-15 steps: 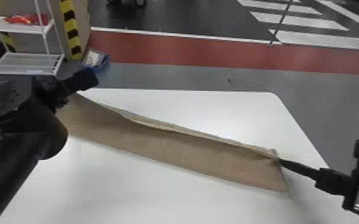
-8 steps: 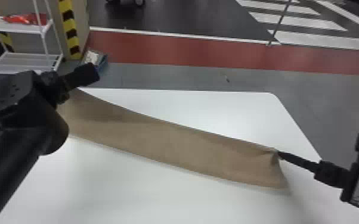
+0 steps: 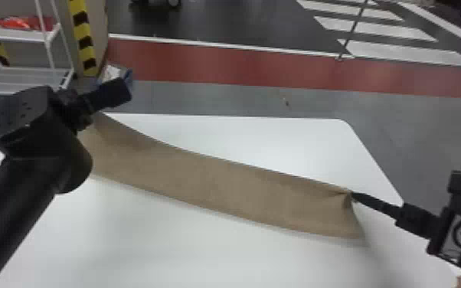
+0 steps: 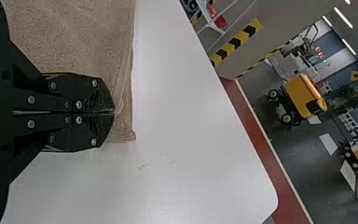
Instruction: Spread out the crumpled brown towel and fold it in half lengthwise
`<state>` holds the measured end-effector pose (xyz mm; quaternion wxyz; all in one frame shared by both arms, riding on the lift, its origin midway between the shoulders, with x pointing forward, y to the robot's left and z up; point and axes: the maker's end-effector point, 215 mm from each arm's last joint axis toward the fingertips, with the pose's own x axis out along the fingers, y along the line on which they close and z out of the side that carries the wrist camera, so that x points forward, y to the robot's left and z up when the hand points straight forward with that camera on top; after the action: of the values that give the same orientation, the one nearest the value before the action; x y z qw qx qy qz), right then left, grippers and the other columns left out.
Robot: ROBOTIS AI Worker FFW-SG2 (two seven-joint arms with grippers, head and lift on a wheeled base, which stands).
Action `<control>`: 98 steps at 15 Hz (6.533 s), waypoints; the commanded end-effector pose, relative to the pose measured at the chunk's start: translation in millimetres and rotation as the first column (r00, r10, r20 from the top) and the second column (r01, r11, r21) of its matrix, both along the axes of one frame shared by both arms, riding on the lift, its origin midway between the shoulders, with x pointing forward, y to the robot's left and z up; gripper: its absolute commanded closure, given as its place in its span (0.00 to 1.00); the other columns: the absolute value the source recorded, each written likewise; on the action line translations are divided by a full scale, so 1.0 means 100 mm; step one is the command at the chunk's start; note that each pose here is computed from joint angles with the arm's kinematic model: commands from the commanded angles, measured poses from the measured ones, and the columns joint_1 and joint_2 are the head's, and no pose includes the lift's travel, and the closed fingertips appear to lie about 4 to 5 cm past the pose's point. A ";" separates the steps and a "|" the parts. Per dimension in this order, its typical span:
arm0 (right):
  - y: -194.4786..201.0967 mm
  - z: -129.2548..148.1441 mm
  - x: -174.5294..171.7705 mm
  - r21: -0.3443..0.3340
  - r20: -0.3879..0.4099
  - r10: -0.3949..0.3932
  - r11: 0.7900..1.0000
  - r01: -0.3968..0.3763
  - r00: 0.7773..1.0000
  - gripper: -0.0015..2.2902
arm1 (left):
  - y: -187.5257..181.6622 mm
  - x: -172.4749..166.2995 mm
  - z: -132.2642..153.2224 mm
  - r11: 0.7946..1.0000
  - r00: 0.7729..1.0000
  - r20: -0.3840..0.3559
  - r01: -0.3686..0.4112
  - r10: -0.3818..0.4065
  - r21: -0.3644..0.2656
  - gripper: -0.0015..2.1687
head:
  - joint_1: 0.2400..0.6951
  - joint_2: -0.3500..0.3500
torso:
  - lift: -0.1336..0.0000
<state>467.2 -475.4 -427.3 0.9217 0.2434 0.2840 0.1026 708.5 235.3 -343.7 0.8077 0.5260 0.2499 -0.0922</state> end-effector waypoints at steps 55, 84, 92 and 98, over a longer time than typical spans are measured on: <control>0.14 0.22 -0.69 0.063 -0.006 -0.051 0.997 0.051 0.999 0.11 | 0.22 -0.07 -0.53 0.676 0.893 -0.418 -0.414 0.169 -0.610 0.10 | 1.00 0.19 | 0.08; 0.24 0.50 -0.96 0.103 0.020 -0.061 0.993 0.059 0.998 0.11 | 0.59 -0.77 -1.19 0.627 0.770 -0.614 -0.568 0.176 -0.532 0.79 | 1.00 0.23 | 0.08; 0.51 0.49 -0.77 0.105 0.023 -0.007 0.995 0.004 1.000 0.11 | 1.30 -2.11 -0.98 0.451 0.630 -0.742 -0.744 0.230 -0.493 0.79 | 1.00 0.33 | 0.08; 0.68 0.55 -0.59 0.101 0.042 0.030 0.994 -0.034 0.999 0.11 | 1.37 -2.30 -0.86 0.467 0.679 -0.699 -0.704 0.224 -0.534 0.37 | 1.00 0.43 | 0.08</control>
<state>405.7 -409.2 -373.0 0.9115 0.2852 0.2644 0.1341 480.6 374.0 -433.6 0.8318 -0.0185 0.5465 -0.0955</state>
